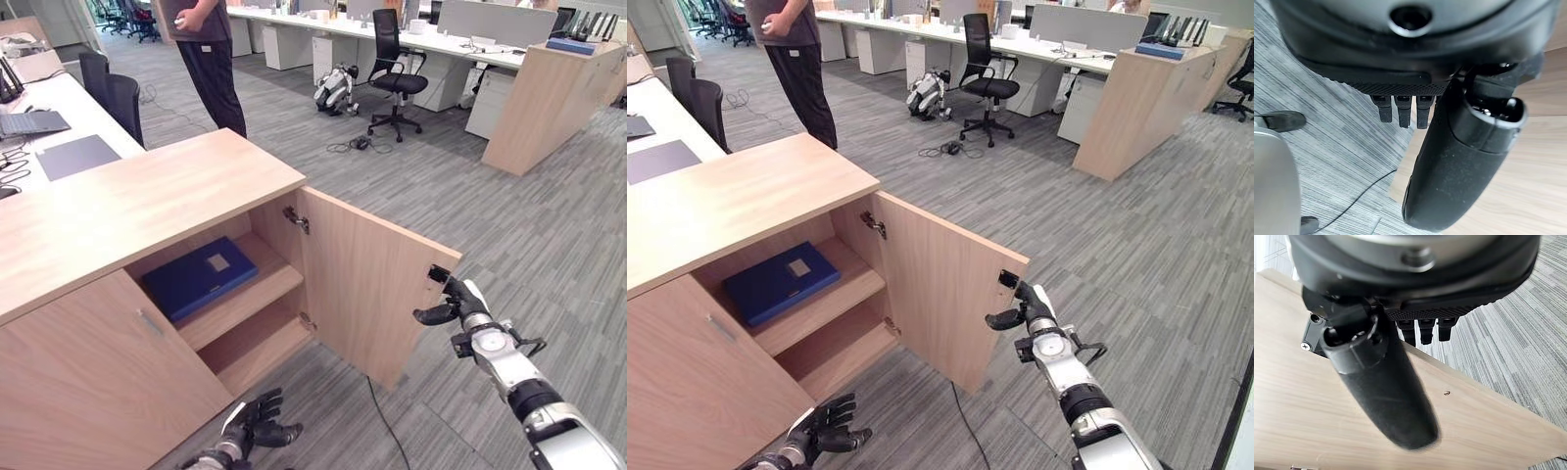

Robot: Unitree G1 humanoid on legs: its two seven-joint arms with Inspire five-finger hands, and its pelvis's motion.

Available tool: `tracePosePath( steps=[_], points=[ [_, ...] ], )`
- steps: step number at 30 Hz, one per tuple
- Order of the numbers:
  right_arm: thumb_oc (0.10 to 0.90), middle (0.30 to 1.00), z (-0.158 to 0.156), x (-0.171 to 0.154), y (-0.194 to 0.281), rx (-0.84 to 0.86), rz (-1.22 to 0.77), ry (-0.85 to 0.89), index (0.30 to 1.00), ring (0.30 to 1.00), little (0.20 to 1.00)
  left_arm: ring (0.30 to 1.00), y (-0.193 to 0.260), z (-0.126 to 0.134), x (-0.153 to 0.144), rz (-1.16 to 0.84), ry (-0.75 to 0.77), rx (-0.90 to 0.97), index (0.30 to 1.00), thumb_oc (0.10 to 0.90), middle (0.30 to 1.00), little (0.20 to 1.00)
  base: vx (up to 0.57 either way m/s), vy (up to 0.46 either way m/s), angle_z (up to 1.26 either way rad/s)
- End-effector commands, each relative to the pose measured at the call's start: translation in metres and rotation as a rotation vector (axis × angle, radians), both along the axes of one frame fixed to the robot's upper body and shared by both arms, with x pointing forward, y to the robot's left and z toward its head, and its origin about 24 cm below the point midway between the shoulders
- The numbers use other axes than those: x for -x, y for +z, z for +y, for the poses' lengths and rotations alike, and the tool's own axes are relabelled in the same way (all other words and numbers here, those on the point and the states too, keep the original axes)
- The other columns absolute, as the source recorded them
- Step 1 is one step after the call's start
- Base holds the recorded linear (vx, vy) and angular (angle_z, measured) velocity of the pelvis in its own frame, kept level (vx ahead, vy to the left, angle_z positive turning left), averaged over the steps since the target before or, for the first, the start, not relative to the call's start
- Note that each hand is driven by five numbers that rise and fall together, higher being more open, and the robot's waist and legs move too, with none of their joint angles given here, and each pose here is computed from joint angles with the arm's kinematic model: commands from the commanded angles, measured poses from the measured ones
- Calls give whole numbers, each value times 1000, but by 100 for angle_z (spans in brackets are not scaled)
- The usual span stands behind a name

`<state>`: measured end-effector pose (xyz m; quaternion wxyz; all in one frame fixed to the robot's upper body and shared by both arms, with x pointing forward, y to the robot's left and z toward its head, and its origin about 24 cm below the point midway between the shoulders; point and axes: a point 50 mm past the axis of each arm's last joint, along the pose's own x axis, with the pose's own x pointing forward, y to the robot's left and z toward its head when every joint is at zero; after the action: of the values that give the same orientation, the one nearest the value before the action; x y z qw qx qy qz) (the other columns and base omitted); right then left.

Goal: Put the empty folder in the office cabinet

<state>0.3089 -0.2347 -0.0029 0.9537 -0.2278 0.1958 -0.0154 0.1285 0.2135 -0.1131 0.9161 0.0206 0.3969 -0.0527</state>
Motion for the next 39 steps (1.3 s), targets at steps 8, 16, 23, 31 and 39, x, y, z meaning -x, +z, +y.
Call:
tracePosePath(
  steps=[8, 16, 23, 31, 39],
  points=[
    [800, 900, 68, -35, 67, -89, -300, 281, 900, 900, 900, 900, 25, 11, -39, -178, -29, -72, 900, 800, 900, 900, -16, -51, 17],
    [800, 900, 77, 15, 81, -155, -394, 531, 900, 900, 900, 900, 34, 17, -52, -238, 45, -67, 900, 800, 900, 900, -144, 4, 75],
    [800, 900, 110, 38, 88, -203, -381, 774, 900, 900, 900, 900, 17, 29, -24, -123, 9, -139, 900, 800, 900, 900, 56, 132, 78],
    [800, 900, 179, 32, 131, -213, -553, 1021, 900, 900, 900, 900, 22, 40, -31, -135, -17, -233, 900, 800, 900, 900, 88, 208, 108],
    [800, 900, 180, 34, 153, -266, -668, 988, 900, 900, 900, 900, 31, 39, -47, -188, -39, -273, 900, 800, 900, 900, 86, -17, 105]
  ],
)
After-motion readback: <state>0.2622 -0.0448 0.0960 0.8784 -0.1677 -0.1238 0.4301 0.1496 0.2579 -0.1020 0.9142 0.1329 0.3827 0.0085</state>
